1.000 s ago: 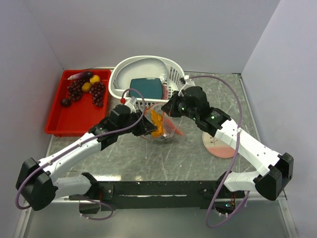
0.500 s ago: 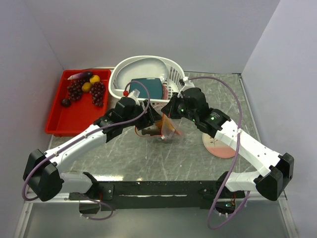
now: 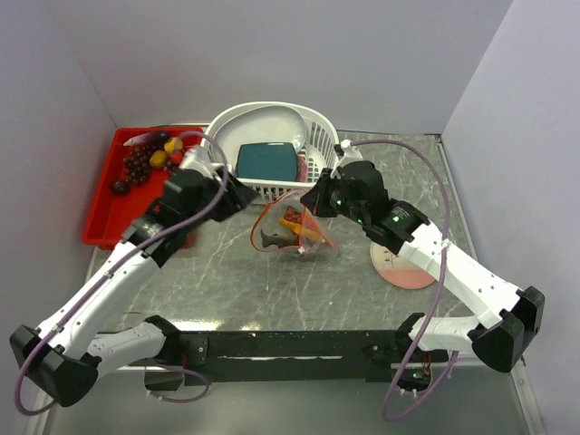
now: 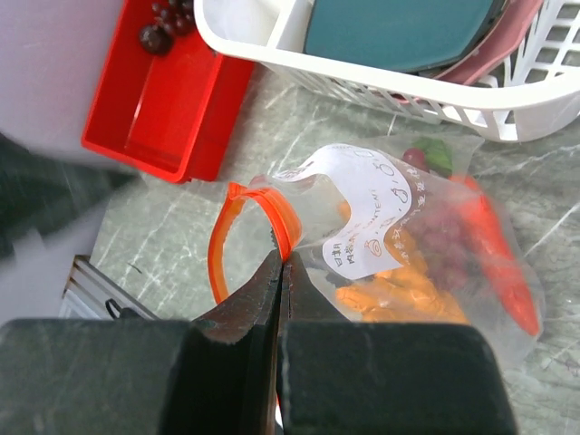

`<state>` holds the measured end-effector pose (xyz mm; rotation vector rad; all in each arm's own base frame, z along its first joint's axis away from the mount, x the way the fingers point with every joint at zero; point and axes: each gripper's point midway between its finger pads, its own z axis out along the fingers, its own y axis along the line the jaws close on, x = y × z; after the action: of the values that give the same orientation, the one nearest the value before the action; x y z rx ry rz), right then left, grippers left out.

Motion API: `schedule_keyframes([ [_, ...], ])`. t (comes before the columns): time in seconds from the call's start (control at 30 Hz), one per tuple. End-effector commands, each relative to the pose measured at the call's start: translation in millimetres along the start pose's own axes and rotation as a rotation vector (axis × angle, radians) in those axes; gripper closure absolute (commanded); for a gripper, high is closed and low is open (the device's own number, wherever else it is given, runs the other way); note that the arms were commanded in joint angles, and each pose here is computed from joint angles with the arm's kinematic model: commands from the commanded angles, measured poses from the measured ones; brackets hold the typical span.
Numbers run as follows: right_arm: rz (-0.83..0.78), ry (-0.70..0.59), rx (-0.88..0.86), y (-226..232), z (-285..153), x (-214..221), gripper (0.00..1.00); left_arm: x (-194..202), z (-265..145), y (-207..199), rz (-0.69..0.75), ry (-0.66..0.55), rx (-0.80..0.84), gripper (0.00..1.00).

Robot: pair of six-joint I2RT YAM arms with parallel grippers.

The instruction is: Place the food in the zip-top bag and seal the zipper

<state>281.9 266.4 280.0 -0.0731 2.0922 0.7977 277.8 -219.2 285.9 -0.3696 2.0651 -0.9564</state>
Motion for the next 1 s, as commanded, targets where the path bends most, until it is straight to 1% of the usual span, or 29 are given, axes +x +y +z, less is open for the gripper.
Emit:
schedule_keyframes([
  [0.0, -0.013, -0.093, -0.038, 6, -20, -22, 1.0, -84, -11, 36, 0.007, -0.239, -0.158, 0.34],
  [0.07, -0.013, -0.087, -0.047, 5, -20, -17, 1.0, -112, -4, 55, 0.005, -0.303, -0.213, 0.31],
  [0.1, -0.014, -0.081, -0.055, 5, -20, -14, 1.0, -135, -6, 76, -0.02, -0.356, -0.266, 0.3],
  [0.13, -0.017, -0.082, -0.056, 4, -20, -13, 1.0, -145, 2, 93, -0.035, -0.366, -0.309, 0.27],
  [0.17, -0.019, -0.066, -0.071, 4, -19, -7, 1.0, -155, 6, 102, -0.05, -0.372, -0.315, 0.27],
  [0.2, -0.026, -0.057, -0.079, 4, -18, -4, 1.0, -177, 5, 118, -0.073, -0.42, -0.336, 0.27],
  [0.23, -0.031, -0.052, -0.081, 4, -17, -2, 1.0, -186, 17, 133, -0.092, -0.415, -0.364, 0.26],
  [0.27, -0.04, -0.045, -0.076, 1, -16, 1, 1.0, -197, 19, 145, -0.109, -0.424, -0.383, 0.27],
  [0.3, -0.045, -0.039, -0.076, 0, -15, 2, 1.0, -219, 17, 150, -0.113, -0.462, -0.393, 0.27],
  [0.33, -0.049, -0.038, -0.073, -2, -14, 3, 1.0, -222, 31, 174, -0.114, -0.439, -0.456, 0.26],
  [0.37, -0.053, -0.032, -0.071, -3, -13, 5, 1.0, -234, 31, 189, -0.104, -0.466, -0.512, 0.26],
  [0.4, -0.052, -0.031, -0.075, -4, -13, 6, 1.0, -250, 32, 189, -0.08, -0.485, -0.526, 0.26],
  [0.43, -0.053, -0.026, -0.091, -2, -13, 7, 1.0, -248, 49, 214, -0.047, -0.431, -0.582, 0.24],
  [0.47, -0.049, -0.017, -0.099, -2, -12, 10, 1.0, -254, 52, 227, -0.034, -0.418, -0.608, 0.23],
  [0.5, -0.049, -0.012, -0.109, -1, -12, 12, 1.0, -267, 58, 226, -0.008, -0.42, -0.606, 0.21],
  [0.53, -0.05, -0.004, -0.121, 1, -12, 15, 1.0, -259, 73, 252, 0.023, -0.354, -0.663, 0.19],
  [0.57, -0.049, 0.002, -0.122, 0, -11, 16, 1.0, -261, 78, 263, 0.034, -0.337, -0.689, 0.19],
  [0.6, -0.049, 0.003, -0.126, 1, -12, 16, 1.0, -270, 83, 265, 0.056, -0.34, -0.692, 0.19],
  [0.63, -0.049, 0.001, -0.129, 1, -12, 16, 1.0, -262, 98, 285, 0.08, -0.285, -0.713, 0.19],
  [0.7, -0.049, 0.004, -0.137, 1, -12, 18, 1.0, -267, 113, 290, 0.115, -0.258, -0.691, 0.19],
  [0.73, -0.048, 0.004, -0.137, 1, -12, 18, 1.0, -259, 124, 307, 0.13, -0.217, -0.71, 0.2],
  [0.8, -0.047, 0.009, -0.145, 2, -12, 19, 1.0, -260, 135, 312, 0.153, -0.201, -0.694, 0.2],
  [0.83, -0.048, 0.01, -0.151, 3, -12, 19, 1.0, -254, 145, 320, 0.168, -0.168, -0.678, 0.2],
  [0.97, -0.05, 0.024, -0.161, 5, -10, 23, 1.0, -245, 160, 341, 0.17, -0.121, -0.702, 0.19],
])
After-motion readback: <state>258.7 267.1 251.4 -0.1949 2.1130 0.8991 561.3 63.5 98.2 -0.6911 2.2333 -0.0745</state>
